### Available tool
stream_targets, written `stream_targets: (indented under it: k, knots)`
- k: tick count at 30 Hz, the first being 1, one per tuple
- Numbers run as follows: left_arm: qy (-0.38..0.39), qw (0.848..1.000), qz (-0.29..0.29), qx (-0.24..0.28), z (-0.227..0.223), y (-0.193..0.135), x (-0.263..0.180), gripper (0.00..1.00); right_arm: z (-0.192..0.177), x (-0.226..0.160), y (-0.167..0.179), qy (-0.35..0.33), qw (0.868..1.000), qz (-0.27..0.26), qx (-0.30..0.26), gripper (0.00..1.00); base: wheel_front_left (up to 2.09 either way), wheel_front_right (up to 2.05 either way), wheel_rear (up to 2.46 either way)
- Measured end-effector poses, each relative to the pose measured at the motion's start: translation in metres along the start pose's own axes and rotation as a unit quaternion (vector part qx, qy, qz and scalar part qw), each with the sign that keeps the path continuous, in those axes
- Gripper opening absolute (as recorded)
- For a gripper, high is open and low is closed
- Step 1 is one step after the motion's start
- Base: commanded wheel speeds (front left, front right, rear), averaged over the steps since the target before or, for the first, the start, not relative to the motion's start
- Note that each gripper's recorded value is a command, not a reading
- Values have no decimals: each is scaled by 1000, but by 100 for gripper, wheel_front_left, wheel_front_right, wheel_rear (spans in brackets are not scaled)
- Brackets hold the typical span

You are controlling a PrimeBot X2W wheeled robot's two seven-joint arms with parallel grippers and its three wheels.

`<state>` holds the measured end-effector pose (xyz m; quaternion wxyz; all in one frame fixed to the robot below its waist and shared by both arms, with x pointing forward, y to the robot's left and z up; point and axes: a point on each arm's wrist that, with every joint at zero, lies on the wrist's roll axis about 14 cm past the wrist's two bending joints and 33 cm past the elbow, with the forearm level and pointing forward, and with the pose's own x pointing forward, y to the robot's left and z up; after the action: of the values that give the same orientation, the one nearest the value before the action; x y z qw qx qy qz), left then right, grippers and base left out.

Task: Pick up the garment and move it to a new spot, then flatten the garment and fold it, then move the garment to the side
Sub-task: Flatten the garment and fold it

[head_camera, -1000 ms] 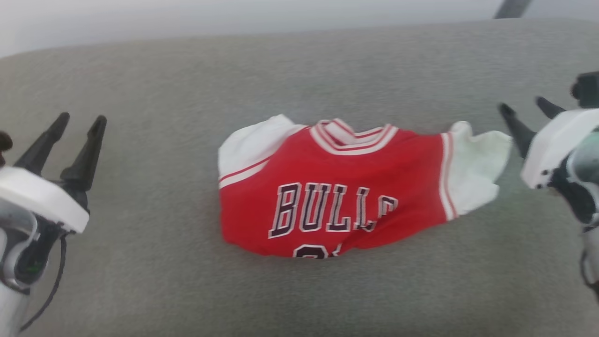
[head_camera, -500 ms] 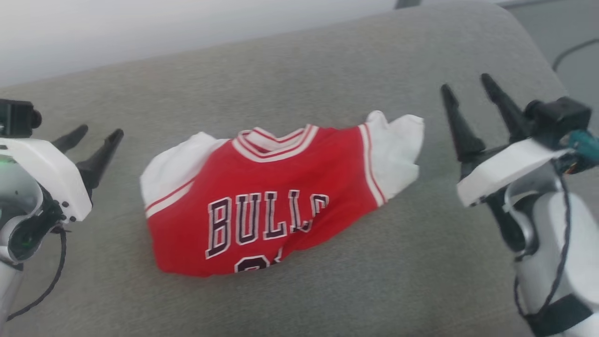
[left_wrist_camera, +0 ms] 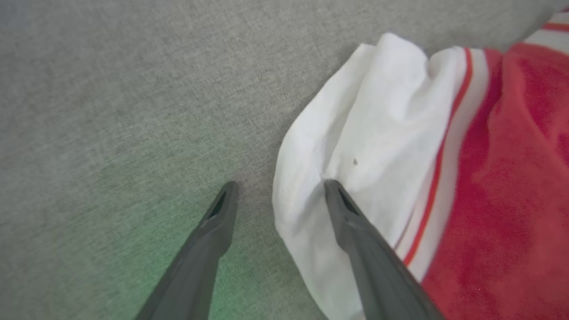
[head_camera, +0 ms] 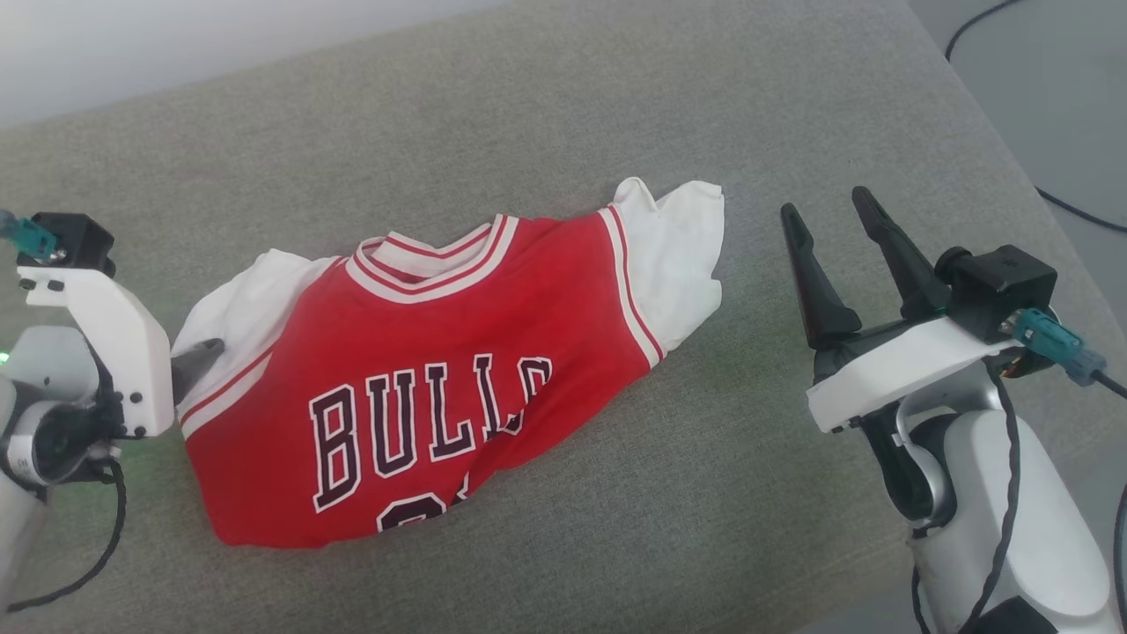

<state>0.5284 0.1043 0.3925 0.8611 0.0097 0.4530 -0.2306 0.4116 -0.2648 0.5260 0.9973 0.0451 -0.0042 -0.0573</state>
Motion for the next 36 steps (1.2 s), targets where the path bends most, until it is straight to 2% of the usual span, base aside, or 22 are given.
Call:
stream_targets:
  k: [6,7,8,17,26,30,36]
  knots:
    - [41,999,11,-20,-10,3,9,100,-8,2,1,10,1000,-2,2,100,0,0,0]
    - [45,999,11,-19,-11,3,10,78,-9,2,1,13,1000,-1,2,100,0,0,0]
    - [49,998,8,-24,-12,2,12,0,-11,3,2,14,1000,-1,3,100,0,0,0]
    - [17,998,20,-55,-6,18,1,0,-12,10,6,12,1000,4,4,100,0,0,0]
    - [-59,992,66,-85,7,57,-57,0,-6,14,14,5,1000,17,8,100,0,0,0]
    - [-79,985,104,-115,-4,84,-89,0,-4,15,23,3,1000,28,10,100,0,0,0]
    - [-82,968,152,-183,-43,119,-120,0,-1,20,35,0,999,44,15,100,0,0,0]
